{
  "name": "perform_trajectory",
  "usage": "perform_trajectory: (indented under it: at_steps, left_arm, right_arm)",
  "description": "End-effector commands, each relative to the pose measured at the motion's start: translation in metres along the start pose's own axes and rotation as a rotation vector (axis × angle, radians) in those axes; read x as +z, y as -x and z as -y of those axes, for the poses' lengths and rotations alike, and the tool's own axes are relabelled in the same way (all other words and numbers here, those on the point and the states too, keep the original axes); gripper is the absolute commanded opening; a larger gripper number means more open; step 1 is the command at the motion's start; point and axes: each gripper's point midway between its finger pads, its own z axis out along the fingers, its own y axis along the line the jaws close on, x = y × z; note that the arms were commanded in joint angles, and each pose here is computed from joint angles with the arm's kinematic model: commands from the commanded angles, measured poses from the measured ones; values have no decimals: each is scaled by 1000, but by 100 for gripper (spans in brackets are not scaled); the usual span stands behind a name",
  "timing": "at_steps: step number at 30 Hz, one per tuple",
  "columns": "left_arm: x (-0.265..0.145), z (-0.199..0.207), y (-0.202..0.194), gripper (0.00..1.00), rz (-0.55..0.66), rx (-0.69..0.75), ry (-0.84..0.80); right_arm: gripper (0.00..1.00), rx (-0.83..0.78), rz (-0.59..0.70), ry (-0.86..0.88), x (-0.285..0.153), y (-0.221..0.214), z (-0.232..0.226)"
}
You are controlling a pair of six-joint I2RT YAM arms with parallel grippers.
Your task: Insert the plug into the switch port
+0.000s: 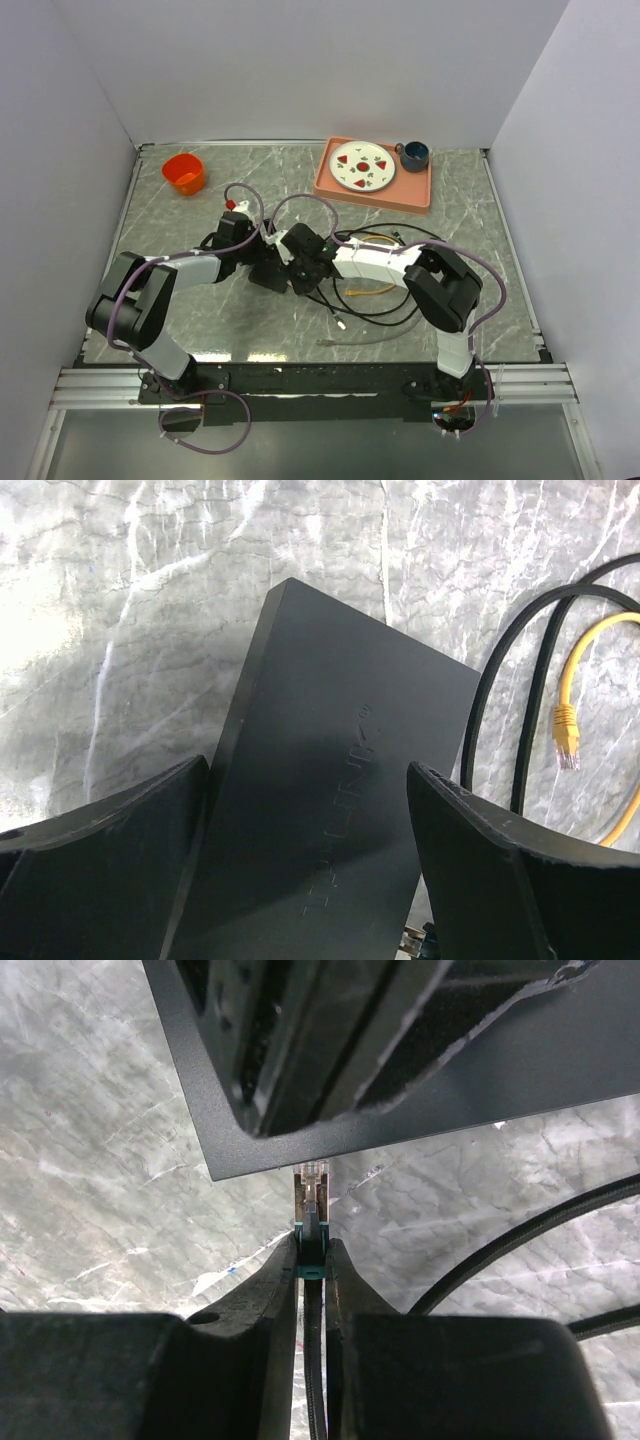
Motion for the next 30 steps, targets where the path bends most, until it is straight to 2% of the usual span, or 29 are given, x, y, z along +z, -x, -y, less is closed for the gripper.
perform_trajectory:
  at_steps: [1, 13, 30]
  left_arm:
    - [-15, 12, -71, 91, -257, -36, -31]
    - [-14, 18, -71, 90, -262, -60, -57]
    - [-17, 32, -67, 90, -256, -57, -132]
  right_arm:
    - [0, -8, 65, 28, 16, 19, -9]
    - [0, -27, -46, -18, 41, -17, -7]
    - [0, -78, -92, 5, 55, -19, -18]
